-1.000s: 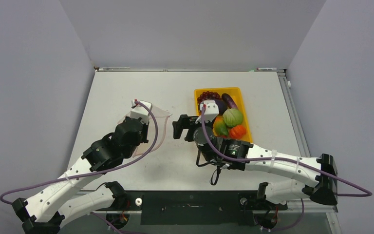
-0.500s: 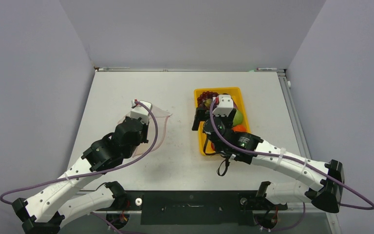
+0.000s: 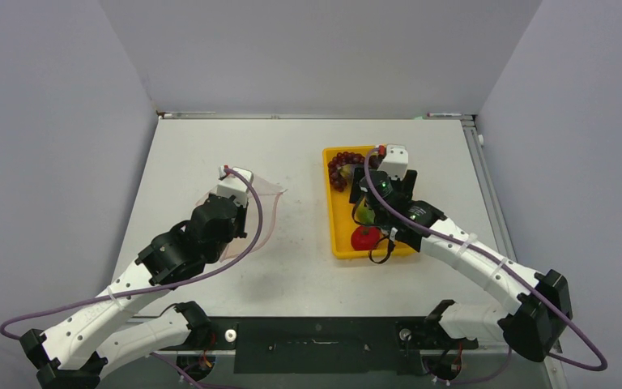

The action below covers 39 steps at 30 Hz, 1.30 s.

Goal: Place the food in the zip-top bag and seal the zipper
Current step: Pick up the fake vegetable from the bin.

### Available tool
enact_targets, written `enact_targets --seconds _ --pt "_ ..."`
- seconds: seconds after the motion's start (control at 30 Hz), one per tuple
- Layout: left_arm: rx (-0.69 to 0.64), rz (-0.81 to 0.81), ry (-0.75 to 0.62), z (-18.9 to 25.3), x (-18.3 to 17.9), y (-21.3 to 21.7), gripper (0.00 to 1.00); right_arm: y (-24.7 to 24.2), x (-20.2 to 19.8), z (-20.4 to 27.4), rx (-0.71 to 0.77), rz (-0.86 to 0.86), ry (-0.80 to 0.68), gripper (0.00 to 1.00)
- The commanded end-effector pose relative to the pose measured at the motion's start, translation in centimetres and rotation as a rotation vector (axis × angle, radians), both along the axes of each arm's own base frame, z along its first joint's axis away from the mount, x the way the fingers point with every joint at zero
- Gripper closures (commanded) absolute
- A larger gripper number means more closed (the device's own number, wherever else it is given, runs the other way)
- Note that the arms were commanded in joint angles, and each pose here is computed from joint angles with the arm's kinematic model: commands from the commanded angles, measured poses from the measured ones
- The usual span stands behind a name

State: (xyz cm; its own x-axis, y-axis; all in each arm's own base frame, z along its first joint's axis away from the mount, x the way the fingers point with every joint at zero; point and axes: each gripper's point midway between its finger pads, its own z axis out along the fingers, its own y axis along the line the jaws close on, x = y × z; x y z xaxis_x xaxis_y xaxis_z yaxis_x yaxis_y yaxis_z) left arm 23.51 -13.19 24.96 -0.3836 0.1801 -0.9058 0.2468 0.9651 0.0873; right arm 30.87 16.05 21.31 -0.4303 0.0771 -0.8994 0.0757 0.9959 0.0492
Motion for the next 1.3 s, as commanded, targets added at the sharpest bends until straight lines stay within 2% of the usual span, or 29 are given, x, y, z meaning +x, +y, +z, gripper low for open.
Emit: enact_targets --seconds 0.0,0.33,0.83,1.27 --pt "-0.051 -0.003 -0.040 1.3 0.6 -0.6 1.00 -0.4 0.8 -2.9 -0.015 0.050 0.094 0.10" --pt "-0.053 -0.006 -0.040 1.3 0.5 -0.6 1.00 -3.7 2.2 -5.9 -0.083 -0.044 0.150 0.10" --pt "-0.056 -0.005 -0.044 1.5 0.5 -0.5 1.00 -7.0 5.4 -8.7 -0.061 -0.144 0.197 0.10" --pt "-0.049 0.000 -0.042 1.4 0.5 -0.5 1.00 -6.4 7.0 -10.4 -0.028 -0.108 0.232 0.10"
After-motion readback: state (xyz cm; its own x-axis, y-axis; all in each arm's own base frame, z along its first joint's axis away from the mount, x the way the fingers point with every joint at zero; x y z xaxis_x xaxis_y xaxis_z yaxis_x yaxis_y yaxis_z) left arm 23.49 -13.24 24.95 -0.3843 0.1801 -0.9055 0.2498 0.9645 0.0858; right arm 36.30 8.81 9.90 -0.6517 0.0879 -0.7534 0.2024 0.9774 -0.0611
